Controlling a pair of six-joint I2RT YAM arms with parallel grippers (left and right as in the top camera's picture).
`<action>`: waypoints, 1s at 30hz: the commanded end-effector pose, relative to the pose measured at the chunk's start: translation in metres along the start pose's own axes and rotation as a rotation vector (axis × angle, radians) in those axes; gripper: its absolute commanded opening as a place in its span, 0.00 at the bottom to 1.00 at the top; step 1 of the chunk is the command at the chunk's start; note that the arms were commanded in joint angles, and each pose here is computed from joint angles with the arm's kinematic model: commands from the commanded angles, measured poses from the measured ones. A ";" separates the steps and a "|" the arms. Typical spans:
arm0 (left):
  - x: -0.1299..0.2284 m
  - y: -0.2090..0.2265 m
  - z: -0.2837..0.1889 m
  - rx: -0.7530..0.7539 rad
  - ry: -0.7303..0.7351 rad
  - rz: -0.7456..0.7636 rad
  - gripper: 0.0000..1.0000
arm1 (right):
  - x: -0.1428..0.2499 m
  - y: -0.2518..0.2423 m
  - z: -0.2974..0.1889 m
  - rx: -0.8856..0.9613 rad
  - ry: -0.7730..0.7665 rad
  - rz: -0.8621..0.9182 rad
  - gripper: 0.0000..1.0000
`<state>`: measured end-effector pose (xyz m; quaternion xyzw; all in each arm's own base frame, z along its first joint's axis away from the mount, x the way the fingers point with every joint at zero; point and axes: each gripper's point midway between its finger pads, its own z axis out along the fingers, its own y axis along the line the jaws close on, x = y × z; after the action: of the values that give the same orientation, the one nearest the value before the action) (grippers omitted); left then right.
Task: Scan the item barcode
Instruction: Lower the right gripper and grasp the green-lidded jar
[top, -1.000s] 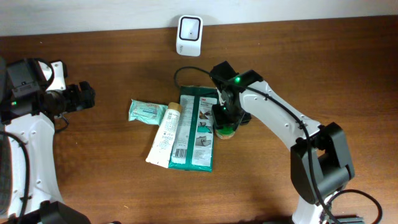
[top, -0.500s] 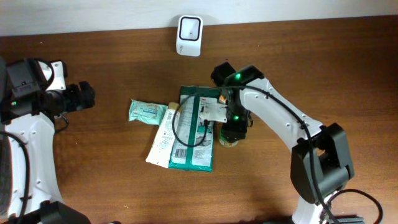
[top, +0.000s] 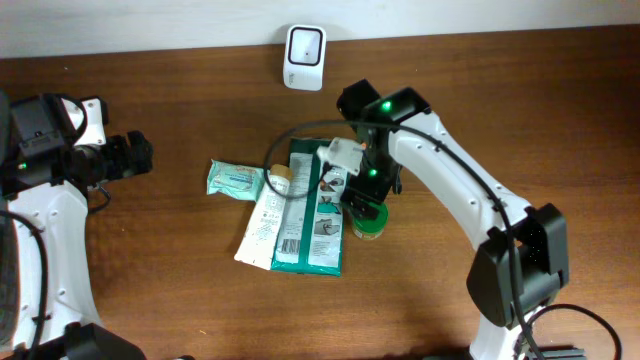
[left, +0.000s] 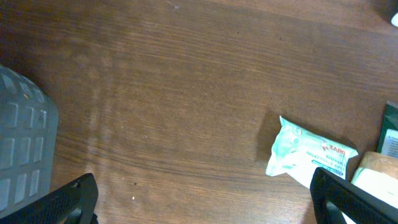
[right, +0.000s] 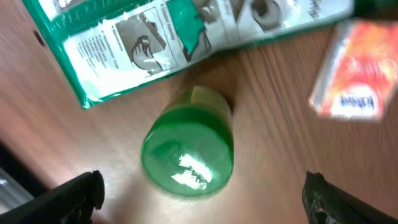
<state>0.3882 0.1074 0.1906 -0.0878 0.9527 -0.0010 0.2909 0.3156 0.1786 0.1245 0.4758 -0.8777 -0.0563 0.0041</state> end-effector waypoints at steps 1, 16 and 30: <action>-0.001 -0.001 -0.001 0.009 -0.006 -0.014 0.99 | 0.002 0.007 -0.004 -0.025 0.000 0.205 0.98; -0.001 -0.001 -0.001 0.009 -0.005 -0.014 0.99 | 0.013 0.011 0.046 -0.052 0.034 0.396 0.90; -0.001 -0.001 -0.001 0.009 -0.006 -0.014 0.99 | 0.018 0.001 0.063 0.014 0.036 1.020 0.83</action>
<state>0.3880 0.1074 0.1905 -0.0876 0.9528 -0.0011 0.2906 0.3069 0.1746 0.0610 0.0134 -0.9982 -0.0458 0.0361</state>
